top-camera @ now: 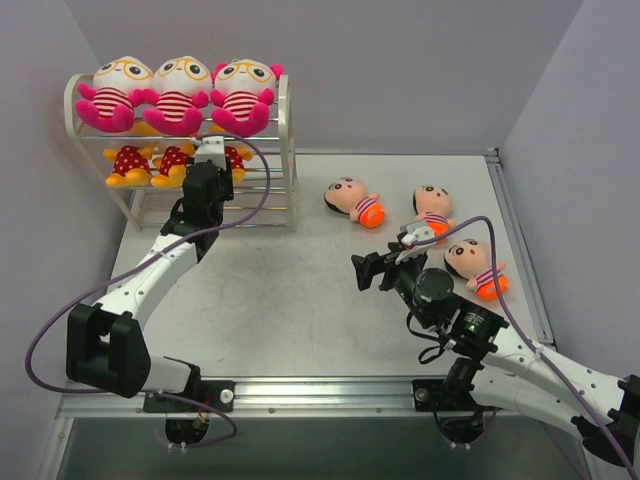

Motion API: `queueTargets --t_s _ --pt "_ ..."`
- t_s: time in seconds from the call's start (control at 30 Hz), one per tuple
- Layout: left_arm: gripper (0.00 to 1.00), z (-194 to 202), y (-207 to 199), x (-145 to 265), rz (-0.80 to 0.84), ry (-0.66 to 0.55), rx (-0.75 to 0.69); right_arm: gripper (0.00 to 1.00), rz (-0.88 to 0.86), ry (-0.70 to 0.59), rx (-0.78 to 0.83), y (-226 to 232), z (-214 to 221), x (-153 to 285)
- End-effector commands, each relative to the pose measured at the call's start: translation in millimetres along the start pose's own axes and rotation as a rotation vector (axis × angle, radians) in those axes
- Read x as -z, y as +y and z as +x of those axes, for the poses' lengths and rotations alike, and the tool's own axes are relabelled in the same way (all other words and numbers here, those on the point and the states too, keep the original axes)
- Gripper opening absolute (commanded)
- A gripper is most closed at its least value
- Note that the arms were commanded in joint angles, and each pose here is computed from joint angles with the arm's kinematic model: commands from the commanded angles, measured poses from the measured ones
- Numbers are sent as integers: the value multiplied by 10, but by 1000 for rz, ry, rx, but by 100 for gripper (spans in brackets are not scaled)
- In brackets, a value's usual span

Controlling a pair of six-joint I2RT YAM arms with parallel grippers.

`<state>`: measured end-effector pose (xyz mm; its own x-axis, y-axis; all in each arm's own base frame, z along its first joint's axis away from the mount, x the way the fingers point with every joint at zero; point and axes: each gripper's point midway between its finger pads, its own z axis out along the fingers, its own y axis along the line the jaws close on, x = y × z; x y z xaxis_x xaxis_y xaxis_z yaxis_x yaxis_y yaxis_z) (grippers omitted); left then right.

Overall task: Place and organize the stuffed toys onto the shelf
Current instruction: Place the stuffed toy onto shelf

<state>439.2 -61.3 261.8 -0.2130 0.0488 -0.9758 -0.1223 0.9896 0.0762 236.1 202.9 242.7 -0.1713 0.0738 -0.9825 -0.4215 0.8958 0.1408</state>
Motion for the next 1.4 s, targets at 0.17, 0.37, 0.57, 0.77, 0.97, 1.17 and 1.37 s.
queueTargets --t_s 0.17,0.37,0.57,0.77,0.97,1.17,1.37 --pt "51 -153 168 -72 -60 -88 106 87 30 -40 -24 -54 -134 12" --pt "53 -324 143 -2 -28 -139 115 87 27 -41 -23 -45 -138 6" --pt "59 -474 138 82 -2 -177 111 87 25 -43 -25 -43 -146 11" --pt "61 -593 141 231 27 -199 156 87 20 -41 -24 -34 -140 6" --pt "73 -594 -55 297 117 -175 199 87 17 -40 -25 -27 -134 2" --pt "77 -521 -250 252 170 -119 216 87 17 -43 -27 -29 -147 11" --pt "78 -472 -339 162 177 -85 201 87 16 -41 -26 -23 -134 1"
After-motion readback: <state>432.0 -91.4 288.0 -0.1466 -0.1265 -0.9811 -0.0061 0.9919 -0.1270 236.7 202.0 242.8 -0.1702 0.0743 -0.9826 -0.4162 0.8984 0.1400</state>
